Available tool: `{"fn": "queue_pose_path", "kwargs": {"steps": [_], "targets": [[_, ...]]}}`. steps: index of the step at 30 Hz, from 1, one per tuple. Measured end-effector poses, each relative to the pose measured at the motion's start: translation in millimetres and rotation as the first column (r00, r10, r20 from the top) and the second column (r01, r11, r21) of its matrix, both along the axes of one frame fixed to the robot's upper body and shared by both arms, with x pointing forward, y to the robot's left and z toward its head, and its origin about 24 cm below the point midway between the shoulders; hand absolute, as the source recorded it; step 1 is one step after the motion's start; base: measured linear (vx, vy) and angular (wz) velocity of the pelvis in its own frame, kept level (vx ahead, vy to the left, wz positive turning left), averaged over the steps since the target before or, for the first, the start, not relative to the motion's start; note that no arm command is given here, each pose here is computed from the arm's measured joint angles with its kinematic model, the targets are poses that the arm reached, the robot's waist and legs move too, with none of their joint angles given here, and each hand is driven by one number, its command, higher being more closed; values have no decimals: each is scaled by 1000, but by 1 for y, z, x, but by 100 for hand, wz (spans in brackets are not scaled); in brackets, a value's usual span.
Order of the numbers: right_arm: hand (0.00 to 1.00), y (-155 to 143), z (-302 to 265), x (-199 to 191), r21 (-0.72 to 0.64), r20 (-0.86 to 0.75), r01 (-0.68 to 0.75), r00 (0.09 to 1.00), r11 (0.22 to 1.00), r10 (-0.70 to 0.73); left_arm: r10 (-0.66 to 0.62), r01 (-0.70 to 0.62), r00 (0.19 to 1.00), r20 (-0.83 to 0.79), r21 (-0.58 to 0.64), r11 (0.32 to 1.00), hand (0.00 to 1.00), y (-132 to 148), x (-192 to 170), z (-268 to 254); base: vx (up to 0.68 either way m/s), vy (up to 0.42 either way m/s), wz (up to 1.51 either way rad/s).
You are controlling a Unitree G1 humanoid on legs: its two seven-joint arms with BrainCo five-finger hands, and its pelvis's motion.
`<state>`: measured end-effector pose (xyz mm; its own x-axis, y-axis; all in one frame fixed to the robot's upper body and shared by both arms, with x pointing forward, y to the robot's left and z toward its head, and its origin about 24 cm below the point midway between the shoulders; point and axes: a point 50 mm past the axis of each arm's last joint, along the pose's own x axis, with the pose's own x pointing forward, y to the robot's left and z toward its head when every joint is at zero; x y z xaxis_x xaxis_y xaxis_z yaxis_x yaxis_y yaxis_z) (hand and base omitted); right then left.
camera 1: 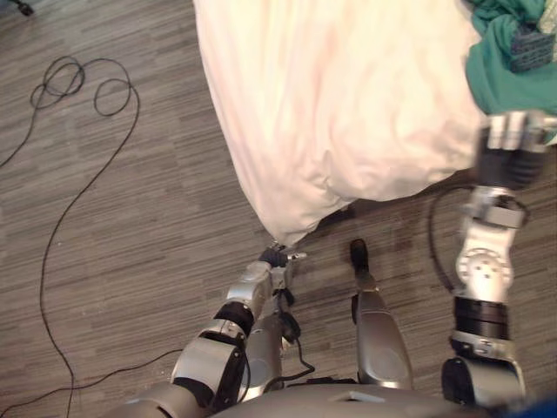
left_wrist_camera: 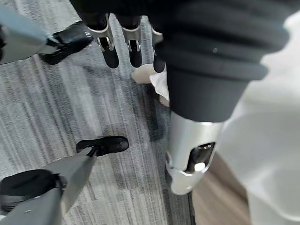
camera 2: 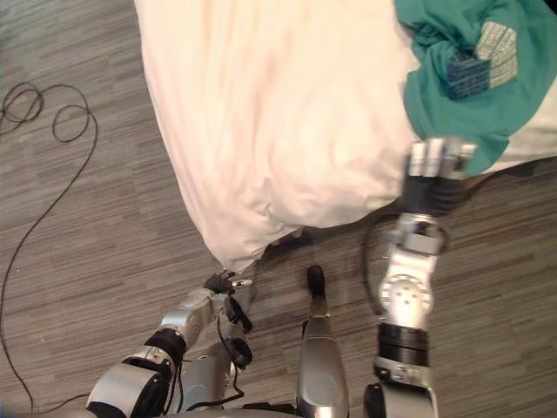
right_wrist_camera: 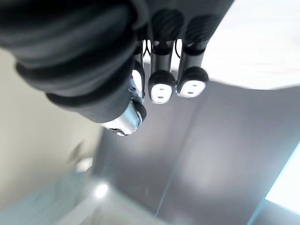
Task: Tidy the bed and pick cloth on bed and put in laundry
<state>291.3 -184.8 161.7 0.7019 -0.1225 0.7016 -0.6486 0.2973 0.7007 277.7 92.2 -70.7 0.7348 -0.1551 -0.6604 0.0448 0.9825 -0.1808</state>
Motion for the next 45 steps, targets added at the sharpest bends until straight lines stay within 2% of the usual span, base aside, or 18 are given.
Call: {"fn": "queue_pose_path", "kwargs": {"steps": [3, 7, 12, 14, 18, 22, 23, 24, 27, 28, 32, 33, 34, 36, 37, 39, 42, 45], "targets": [[100, 9, -3, 8, 104, -30, 8, 1000, 995, -5, -28, 28, 999, 40, -3, 1000, 0, -8, 13, 13, -68, 22, 33], [100, 19, -7, 26, 158, -86, 31, 996, 987, -18, -48, 46, 995, 92, 17, 999, 0, -16, 31, 33, -80, 19, 25], [100, 27, 19, 36, 217, 26, 25, 999, 976, -32, 30, -26, 976, 218, -19, 999, 0, -20, 65, 77, -116, -19, 4], [100, 23, 19, 40, 212, 16, 45, 999, 976, -50, 62, -54, 970, 236, -39, 998, 0, -23, 70, 86, -47, -12, -7], [100, 15, -9, 48, 222, -154, 110, 985, 969, -77, 89, -79, 972, 218, -55, 995, 0, -30, 70, 88, 15, -1, -14], [100, -8, -45, 46, 227, -343, 222, 930, 948, -136, 126, -117, 970, 206, -57, 992, 0, -29, 70, 88, 49, -11, -11], [0, -16, -55, 44, 217, -387, 255, 908, 942, -157, 138, -128, 969, 206, -62, 990, 0, -28, 71, 89, 53, -13, -15], [0, -21, -62, 42, 208, -417, 275, 893, 939, -169, 142, -131, 968, 208, -63, 989, 0, -27, 71, 89, 63, -19, -23], [0, -36, -98, 29, 58, -553, 309, 801, 949, -227, 146, -137, 967, 209, -58, 989, 0, -25, 71, 88, 70, -13, -20], [0, -39, -125, 17, -86, -640, 265, 724, 961, -257, 151, -143, 969, 198, -53, 988, 0, -23, 69, 84, 99, -8, -28], [0, -45, -187, -24, -310, -782, 104, 537, 945, -316, 170, -166, 977, 132, -42, 985, 0, -18, 51, 58, 97, 9, -31], [0, -44, -192, -29, -333, -789, 83, 520, 939, -326, 178, -173, 977, 120, -48, 984, 0, -17, 48, 54, 117, 19, -24], [0, -41, -209, -44, -373, -817, 36, 461, 927, -346, 206, -203, 975, 80, -45, 978, 0, -10, 37, 39, 116, 7, -24], [0, -32, -232, -63, -415, -851, -44, 370, 909, -371, 280, -279, 960, 4, -41, 959, 0, 6, 15, 14, 152, 21, -35], [0, -32, -235, -66, -422, -856, -57, 355, 905, -377, 288, -288, 958, -9, -39, 957, 0, 7, 11, 11, 174, 1, -52], [0, -31, -258, -96, -469, -871, -160, 250, 869, -424, 325, -327, 940, -103, -3, 945, 0, 18, -21, -18, 200, 3, -44], [0, -20, -275, -120, -467, -884, -284, 191, 837, -428, 305, -306, 937, -169, 19, 952, 0, 23, -50, -38, 140, 36, -21], [0, -2, -293, -149, -432, -898, -438, 129, 789, -420, 322, -342, 900, -293, -17, 940, 0, 34, -86, -61, 80, 69, -17]]}}
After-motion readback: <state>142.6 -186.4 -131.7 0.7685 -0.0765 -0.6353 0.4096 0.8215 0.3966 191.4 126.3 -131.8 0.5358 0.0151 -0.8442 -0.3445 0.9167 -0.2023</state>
